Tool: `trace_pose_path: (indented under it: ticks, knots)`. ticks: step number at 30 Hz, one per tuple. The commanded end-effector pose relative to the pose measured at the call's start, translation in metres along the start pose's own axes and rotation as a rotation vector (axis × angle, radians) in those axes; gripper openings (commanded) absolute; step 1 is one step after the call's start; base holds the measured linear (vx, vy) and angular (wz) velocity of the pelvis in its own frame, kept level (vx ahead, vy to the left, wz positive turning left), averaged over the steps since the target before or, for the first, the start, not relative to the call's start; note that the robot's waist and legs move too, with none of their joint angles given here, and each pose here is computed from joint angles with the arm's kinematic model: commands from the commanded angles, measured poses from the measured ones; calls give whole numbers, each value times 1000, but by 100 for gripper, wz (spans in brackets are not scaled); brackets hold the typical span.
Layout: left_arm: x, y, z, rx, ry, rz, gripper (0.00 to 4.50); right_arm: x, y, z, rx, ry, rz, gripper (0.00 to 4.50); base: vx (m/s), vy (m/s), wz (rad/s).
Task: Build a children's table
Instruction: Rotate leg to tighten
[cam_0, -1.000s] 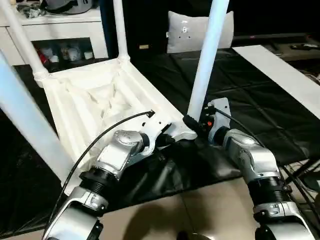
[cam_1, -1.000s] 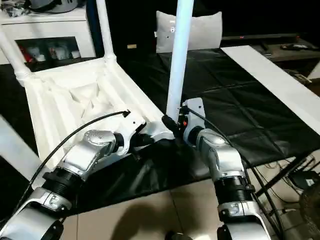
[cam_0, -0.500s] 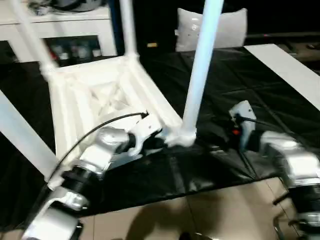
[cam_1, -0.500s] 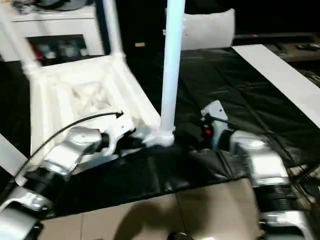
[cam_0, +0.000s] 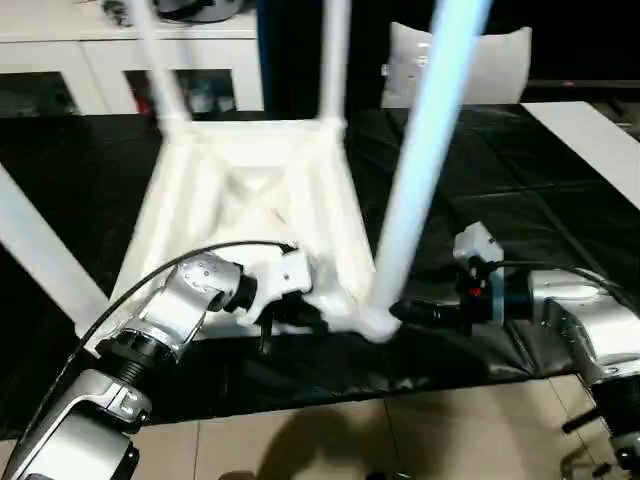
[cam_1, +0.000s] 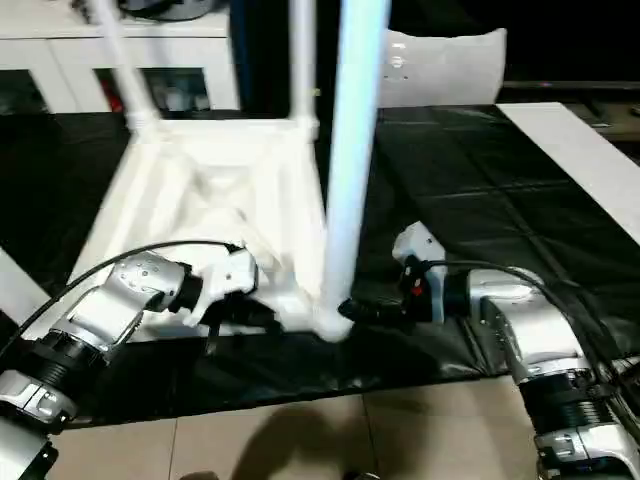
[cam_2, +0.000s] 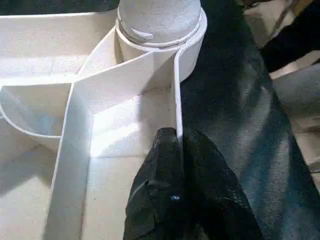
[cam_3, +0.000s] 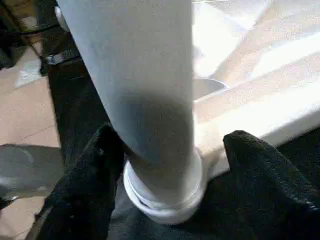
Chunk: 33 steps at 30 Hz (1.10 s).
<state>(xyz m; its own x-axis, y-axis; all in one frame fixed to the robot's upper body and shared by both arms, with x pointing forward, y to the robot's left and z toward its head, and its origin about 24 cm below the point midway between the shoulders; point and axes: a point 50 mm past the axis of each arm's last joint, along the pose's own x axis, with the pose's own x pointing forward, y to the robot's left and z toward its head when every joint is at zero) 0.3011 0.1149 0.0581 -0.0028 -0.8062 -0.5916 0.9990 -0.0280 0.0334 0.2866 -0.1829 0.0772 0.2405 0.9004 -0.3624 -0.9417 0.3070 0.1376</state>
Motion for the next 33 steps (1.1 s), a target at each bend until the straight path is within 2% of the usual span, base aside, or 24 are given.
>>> trace_pose_path:
  ticks: [1,7,13,20,21,23,24,25,27,28,30,31,32,33]
  knots:
    - [12,-8,9,67,-4,-89,0,3,1,3,-2,-7,38,309,0,0,0]
    - [13,-9,10,75,-7,-102,0,7,4,-1,18,13,83,258,0,0,0]
    - [11,-8,8,73,0,-92,0,9,8,-1,56,-11,117,207,0,0,0]
    - [14,-3,10,-2,-24,1,0,18,14,2,103,-78,92,200,0,0,0]
    - [17,6,13,-58,-44,132,0,24,11,3,135,-81,-5,200,0,0,0]
    - [18,17,15,-132,-62,266,0,32,5,1,155,-53,-140,200,0,0,0]
    - [19,18,16,-150,-66,285,0,34,2,0,167,-42,-190,200,0,0,0]
    - [21,22,20,-211,-95,358,0,41,-7,-1,228,-38,-346,200,0,0,0]
    - [22,24,23,-233,-109,388,0,43,-11,-1,255,-42,-408,198,0,0,0]
    - [24,26,26,-264,-127,440,0,48,-18,0,299,-56,-534,198,0,0,0]
    - [27,29,29,-290,-139,511,0,52,-26,3,332,-91,-694,198,0,0,0]
    - [27,29,29,-291,-139,512,0,52,-27,3,332,-91,-697,198,0,0,0]
    - [31,31,33,-316,-157,552,0,59,-29,7,360,-156,-730,198,0,0,0]
    - [32,31,34,-318,-161,557,0,60,-28,9,349,-175,-720,232,0,0,0]
